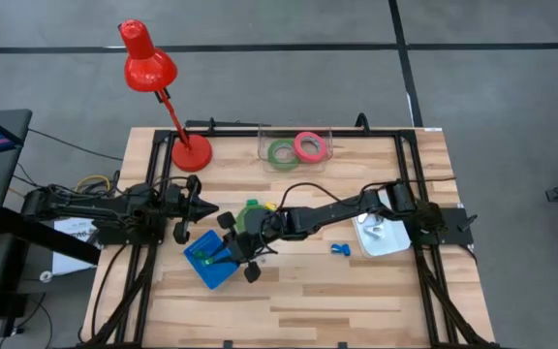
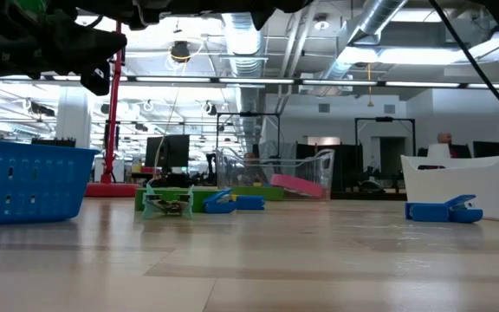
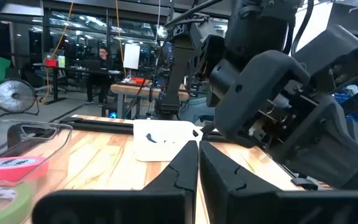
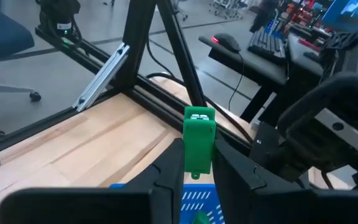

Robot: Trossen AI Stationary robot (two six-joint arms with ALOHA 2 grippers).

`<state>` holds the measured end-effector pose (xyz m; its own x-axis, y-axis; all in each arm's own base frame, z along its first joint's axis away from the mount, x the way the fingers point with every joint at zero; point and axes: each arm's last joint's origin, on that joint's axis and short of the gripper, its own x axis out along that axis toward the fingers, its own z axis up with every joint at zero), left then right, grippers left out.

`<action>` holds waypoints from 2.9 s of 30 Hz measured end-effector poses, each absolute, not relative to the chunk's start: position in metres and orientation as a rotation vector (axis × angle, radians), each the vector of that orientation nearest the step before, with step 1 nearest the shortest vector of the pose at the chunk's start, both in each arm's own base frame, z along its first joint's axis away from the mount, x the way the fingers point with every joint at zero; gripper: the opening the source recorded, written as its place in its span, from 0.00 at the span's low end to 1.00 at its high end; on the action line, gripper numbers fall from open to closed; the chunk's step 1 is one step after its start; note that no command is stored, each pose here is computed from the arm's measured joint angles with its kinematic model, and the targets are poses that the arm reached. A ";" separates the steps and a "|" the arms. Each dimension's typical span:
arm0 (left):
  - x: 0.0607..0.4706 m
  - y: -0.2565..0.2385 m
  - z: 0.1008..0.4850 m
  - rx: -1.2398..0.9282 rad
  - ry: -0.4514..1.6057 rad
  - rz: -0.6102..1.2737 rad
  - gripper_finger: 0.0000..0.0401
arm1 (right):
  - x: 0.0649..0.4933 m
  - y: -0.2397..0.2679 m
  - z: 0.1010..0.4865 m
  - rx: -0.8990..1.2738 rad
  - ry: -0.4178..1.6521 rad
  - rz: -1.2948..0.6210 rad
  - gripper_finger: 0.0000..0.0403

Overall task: Pick and place Stapler, Stapler remover, tape
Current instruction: Put the bottom green stapler into the blue bin

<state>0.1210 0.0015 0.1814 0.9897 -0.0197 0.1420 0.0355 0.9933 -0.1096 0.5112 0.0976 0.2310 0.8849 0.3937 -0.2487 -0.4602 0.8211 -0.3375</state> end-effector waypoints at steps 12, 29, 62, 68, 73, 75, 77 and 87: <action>0.121 0.001 0.181 -0.112 -0.141 -0.028 0.02 | 0.511 0.097 0.231 -0.399 0.171 0.456 0.17; 0.121 0.001 0.181 -0.113 -0.141 -0.028 0.02 | 0.505 0.093 0.213 -0.331 0.387 0.467 0.17; 0.121 0.001 0.181 -0.112 -0.141 -0.028 0.02 | 0.510 0.083 0.207 -0.338 0.383 0.418 0.17; 0.121 0.001 0.181 -0.112 -0.141 -0.028 0.02 | 0.513 0.082 0.198 -0.337 0.393 0.414 0.17; 0.121 0.001 0.181 -0.112 -0.141 -0.028 0.02 | 0.515 0.084 0.184 -0.338 0.455 0.414 0.17; 0.121 0.001 0.181 -0.112 -0.142 -0.028 0.02 | 0.518 0.084 0.182 -0.339 0.444 0.413 0.17; 0.121 0.001 0.181 -0.112 -0.141 -0.028 0.02 | 0.518 0.084 0.179 -0.335 0.461 0.415 0.17; 0.121 0.001 0.181 -0.113 -0.141 -0.028 0.02 | 0.525 0.088 0.179 -0.329 0.446 0.415 0.17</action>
<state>0.1210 0.0015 0.1814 0.9897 -0.0197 0.1421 0.0355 0.9933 -0.1100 0.5247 0.0877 0.1793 0.8215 0.3120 -0.4772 -0.4532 0.8652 -0.2145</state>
